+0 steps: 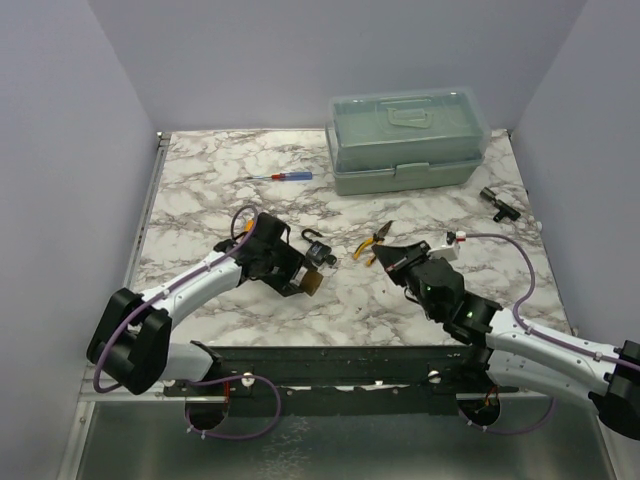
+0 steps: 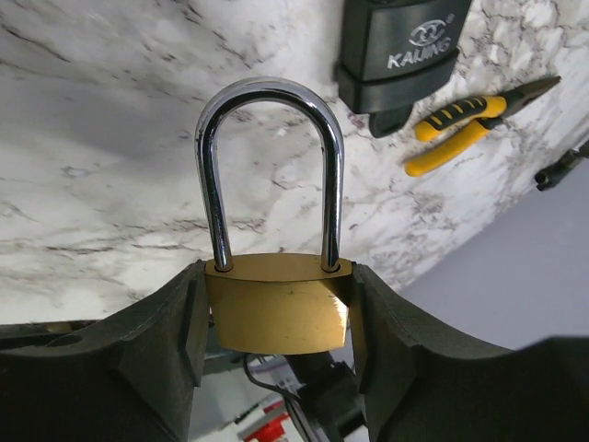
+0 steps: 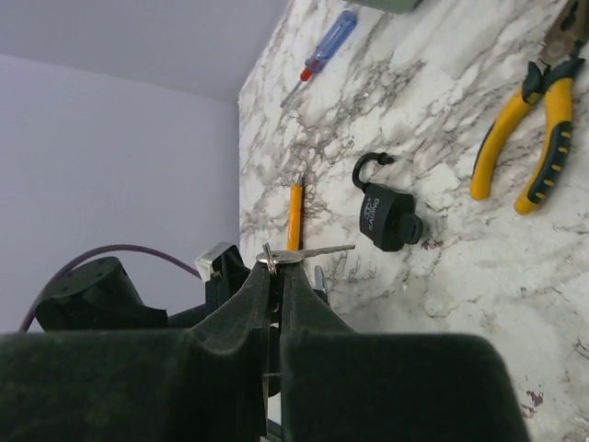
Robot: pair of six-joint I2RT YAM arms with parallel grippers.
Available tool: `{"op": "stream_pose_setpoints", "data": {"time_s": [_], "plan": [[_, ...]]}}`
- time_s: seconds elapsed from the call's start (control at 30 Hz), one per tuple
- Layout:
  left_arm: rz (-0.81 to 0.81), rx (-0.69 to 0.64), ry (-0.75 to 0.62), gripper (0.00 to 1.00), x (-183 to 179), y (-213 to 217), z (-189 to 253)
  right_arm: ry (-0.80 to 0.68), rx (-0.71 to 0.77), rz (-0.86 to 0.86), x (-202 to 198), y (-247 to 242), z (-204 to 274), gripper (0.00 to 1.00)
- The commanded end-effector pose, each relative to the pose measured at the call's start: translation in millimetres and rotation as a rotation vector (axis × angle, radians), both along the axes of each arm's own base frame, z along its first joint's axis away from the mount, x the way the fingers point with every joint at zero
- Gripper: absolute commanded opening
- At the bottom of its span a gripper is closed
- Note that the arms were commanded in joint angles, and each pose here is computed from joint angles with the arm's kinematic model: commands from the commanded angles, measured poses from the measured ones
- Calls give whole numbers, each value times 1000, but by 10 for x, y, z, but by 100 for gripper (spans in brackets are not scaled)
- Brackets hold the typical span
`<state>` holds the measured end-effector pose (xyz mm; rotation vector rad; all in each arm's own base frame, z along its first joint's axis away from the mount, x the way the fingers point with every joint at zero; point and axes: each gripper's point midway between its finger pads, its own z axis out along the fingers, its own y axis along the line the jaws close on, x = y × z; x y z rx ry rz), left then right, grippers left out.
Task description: Unlock with the key
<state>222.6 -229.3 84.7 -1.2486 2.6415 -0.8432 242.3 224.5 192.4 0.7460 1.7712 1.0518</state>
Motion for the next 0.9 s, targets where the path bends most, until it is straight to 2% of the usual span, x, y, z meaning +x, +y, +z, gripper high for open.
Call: {"op": "stream_pose_setpoints", "data": {"time_s": [0.0, 0.27, 0.5, 0.67, 0.87], "plan": [[0, -203, -17, 0, 237, -327, 487, -138, -7, 15, 65, 53, 351, 0], [10, -309, 8, 0, 442, -489, 765, -365, -45, 53, 38, 53, 592, 0], [5, -377, 8, 0, 557, -602, 977, -497, -115, 65, 61, 94, 695, 0], [26, -413, 18, 0, 575, -631, 1025, -554, -130, 99, 48, 183, 693, 0], [46, -466, 17, 0, 621, -677, 1078, -547, -131, 133, 52, 278, 605, 0]]}}
